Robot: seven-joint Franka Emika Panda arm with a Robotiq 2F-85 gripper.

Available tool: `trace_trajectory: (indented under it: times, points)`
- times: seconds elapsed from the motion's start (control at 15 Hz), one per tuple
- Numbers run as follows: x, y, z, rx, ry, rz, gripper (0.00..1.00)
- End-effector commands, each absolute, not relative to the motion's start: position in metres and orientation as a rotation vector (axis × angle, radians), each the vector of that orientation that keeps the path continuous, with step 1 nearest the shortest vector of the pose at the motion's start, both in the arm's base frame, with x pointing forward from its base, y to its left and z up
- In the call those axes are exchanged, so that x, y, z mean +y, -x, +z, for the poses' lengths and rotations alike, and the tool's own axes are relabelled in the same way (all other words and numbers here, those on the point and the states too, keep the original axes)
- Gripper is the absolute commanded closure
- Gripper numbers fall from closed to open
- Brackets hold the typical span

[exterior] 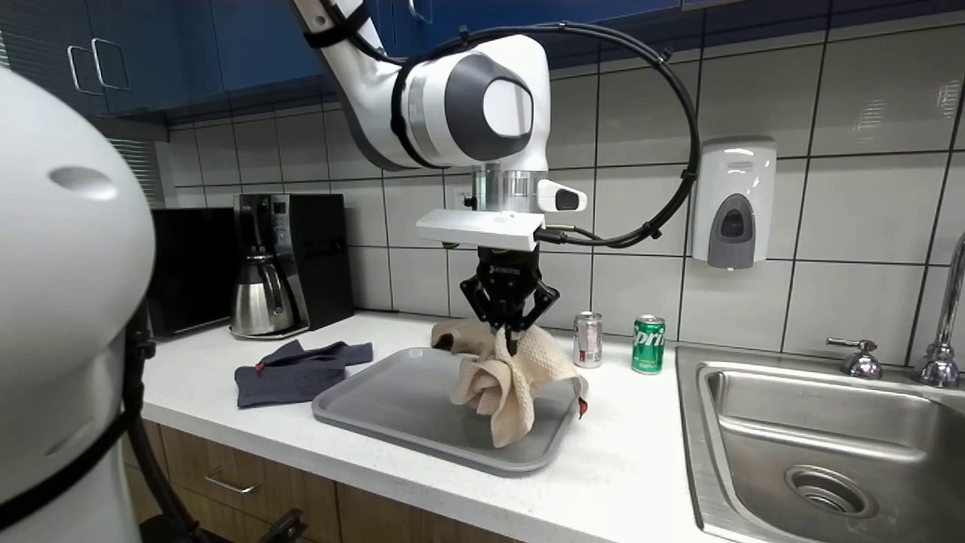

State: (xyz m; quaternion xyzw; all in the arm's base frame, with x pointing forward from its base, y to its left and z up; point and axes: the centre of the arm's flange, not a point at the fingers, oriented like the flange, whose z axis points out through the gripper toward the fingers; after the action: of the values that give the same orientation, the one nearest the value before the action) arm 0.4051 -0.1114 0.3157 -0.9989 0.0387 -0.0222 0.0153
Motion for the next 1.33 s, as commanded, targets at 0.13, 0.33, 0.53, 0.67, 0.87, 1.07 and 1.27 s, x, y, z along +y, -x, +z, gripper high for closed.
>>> trace_trajectory:
  times: [0.13, 0.33, 0.53, 0.67, 0.87, 1.07, 1.27]
  points:
    - [-0.112, -0.412, 0.3, 0.113, 3.111, -0.044, 0.98]
    - [-0.112, -0.416, 0.291, 0.12, 3.116, -0.023, 0.98]
    - [-0.115, -0.423, 0.282, 0.127, 3.122, 0.006, 0.98]
    - [-0.116, -0.428, 0.279, 0.121, 3.124, 0.019, 0.69]
    - [-0.117, -0.433, 0.279, 0.118, 3.123, 0.023, 0.53]
    - [-0.117, -0.438, 0.281, 0.115, 3.125, 0.015, 0.31]
    - [-0.117, -0.442, 0.284, 0.112, 3.125, 0.003, 0.08]
